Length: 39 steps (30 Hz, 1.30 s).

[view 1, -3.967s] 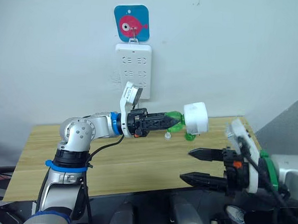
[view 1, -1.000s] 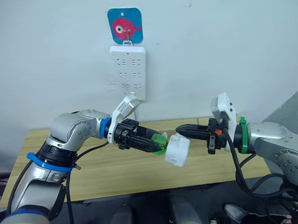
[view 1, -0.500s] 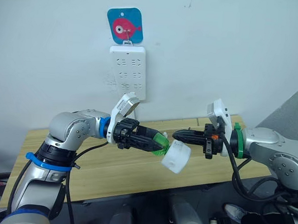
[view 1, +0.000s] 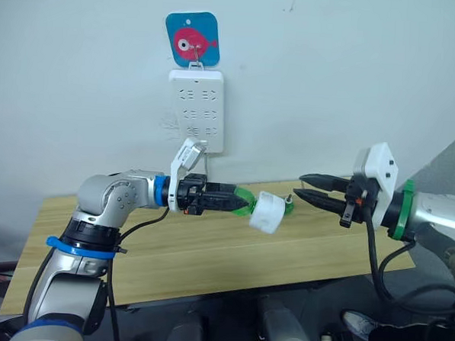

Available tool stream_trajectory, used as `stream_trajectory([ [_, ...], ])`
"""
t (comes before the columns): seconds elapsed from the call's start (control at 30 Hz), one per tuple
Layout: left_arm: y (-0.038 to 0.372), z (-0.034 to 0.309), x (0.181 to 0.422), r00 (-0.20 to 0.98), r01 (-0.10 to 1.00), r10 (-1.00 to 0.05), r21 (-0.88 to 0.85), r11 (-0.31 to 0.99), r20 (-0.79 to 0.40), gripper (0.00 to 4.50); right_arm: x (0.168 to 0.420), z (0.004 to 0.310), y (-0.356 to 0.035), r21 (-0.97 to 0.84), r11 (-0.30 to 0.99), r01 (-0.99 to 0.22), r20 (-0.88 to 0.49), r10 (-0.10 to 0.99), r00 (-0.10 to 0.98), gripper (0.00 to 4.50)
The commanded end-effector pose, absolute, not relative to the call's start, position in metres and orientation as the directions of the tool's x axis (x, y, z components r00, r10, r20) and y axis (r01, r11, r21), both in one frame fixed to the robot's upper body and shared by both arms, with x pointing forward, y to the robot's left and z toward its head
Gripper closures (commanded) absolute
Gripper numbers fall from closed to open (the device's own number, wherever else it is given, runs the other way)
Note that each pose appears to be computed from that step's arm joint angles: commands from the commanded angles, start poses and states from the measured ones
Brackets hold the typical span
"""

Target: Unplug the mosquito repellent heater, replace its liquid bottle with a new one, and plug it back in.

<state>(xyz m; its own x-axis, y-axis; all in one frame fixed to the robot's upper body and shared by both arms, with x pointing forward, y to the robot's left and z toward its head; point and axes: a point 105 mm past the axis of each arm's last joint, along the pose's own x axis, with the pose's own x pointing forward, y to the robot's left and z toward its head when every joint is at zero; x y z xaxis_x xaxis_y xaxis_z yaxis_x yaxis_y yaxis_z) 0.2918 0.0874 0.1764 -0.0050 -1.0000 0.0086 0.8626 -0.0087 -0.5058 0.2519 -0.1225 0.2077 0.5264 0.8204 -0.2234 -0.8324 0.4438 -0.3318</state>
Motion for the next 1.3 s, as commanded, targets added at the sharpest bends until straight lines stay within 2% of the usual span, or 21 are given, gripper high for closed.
stream_trajectory([
  [0.03, 0.09, 0.198, 0.298, 0.026, 0.881, -0.997, -0.474, -0.011, 0.072, 2.18, 0.235, 0.214, -0.116, -0.551, 0.335, -0.764, -0.22, 0.825, 0.52, 1.81],
  [0.2, 0.088, 0.2, 0.299, 0.026, 0.879, -0.997, -0.476, -0.012, 0.075, 2.18, 0.231, 0.201, -0.117, -0.745, 0.213, -0.632, -0.24, 0.799, 0.552, 0.0],
  [0.3, 0.087, 0.201, 0.298, 0.016, 0.878, -0.997, -0.478, -0.022, 0.075, 2.18, 0.243, 0.2, -0.117, -0.879, 0.13, -0.459, -0.211, 0.757, 0.618, 0.0],
  [0.37, 0.087, 0.201, 0.297, 0.011, 0.878, -0.997, -0.478, -0.025, 0.073, 2.18, 0.245, 0.2, -0.11, -0.903, 0.102, -0.417, -0.196, 0.766, 0.612, 0.0],
  [0.6, 0.084, 0.203, 0.296, -0.001, 0.879, -0.997, -0.475, -0.035, 0.072, 2.18, 0.24, 0.188, -0.088, -0.907, 0.048, -0.419, -0.206, 0.816, 0.54, 0.0],
  [1.0, 0.082, 0.203, 0.291, -0.025, 0.877, -0.997, -0.476, -0.056, 0.071, 2.18, 0.255, 0.196, -0.074, -0.933, 0.094, -0.346, -0.122, 0.824, 0.554, 0.0],
  [1.1, 0.081, 0.204, 0.29, -0.032, 0.876, -0.997, -0.478, -0.062, 0.07, 2.18, 0.255, 0.195, -0.071, -0.935, 0.089, -0.343, -0.119, 0.834, 0.539, 0.63],
  [1.2, 0.081, 0.203, 0.288, -0.043, 0.875, -0.997, -0.479, -0.068, 0.063, 2.18, 0.253, 0.196, -0.068, -0.939, 0.077, -0.334, -0.114, 0.849, 0.516, 1.55],
  [1.3, 0.081, 0.201, 0.287, -0.054, 0.876, -0.997, -0.477, -0.071, 0.05, 2.18, 0.251, 0.198, -0.065, -0.945, 0.068, -0.321, -0.106, 0.862, 0.495, 1.55],
])
